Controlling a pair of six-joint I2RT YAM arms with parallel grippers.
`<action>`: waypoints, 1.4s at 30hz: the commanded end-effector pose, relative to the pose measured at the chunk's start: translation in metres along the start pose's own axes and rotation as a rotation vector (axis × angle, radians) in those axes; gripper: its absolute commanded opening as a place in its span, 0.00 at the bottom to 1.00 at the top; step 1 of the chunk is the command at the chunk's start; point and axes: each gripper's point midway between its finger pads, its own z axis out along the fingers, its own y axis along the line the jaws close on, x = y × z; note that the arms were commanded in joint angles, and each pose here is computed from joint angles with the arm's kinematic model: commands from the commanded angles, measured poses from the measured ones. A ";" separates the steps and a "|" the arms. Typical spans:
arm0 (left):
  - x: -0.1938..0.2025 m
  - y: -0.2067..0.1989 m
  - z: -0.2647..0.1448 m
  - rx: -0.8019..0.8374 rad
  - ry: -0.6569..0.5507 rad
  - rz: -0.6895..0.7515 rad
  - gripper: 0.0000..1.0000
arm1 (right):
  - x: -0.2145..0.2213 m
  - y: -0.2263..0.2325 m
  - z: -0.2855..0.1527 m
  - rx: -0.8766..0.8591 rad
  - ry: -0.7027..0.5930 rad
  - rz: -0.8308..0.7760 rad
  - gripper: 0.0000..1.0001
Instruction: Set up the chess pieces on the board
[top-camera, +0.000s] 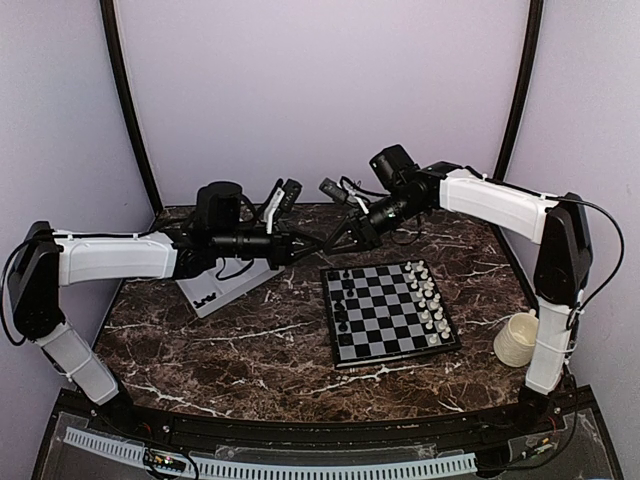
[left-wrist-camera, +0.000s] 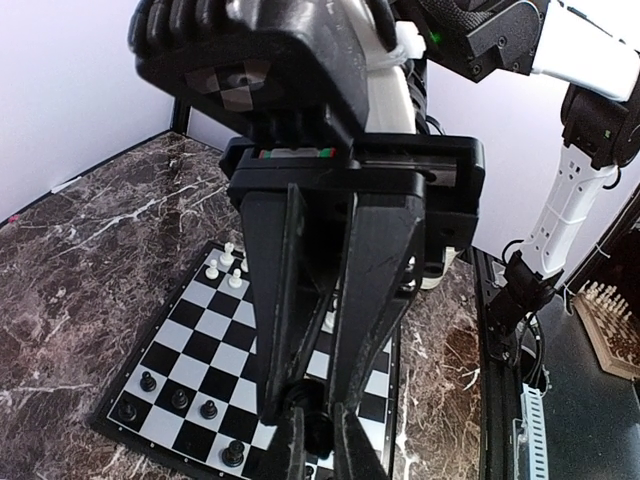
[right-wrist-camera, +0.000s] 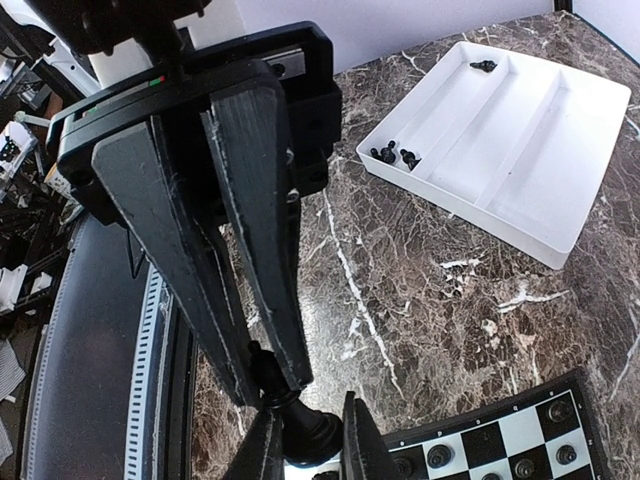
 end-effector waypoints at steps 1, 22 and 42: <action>-0.010 -0.007 -0.001 0.018 -0.004 0.007 0.07 | -0.009 0.008 -0.012 0.024 -0.017 -0.056 0.18; 0.034 0.052 0.012 -0.237 0.457 0.004 0.03 | 0.116 -0.063 -0.162 0.598 -0.018 0.032 0.49; 0.095 0.083 0.060 -0.297 0.657 -0.029 0.03 | 0.136 -0.075 -0.168 0.635 -0.039 0.055 0.50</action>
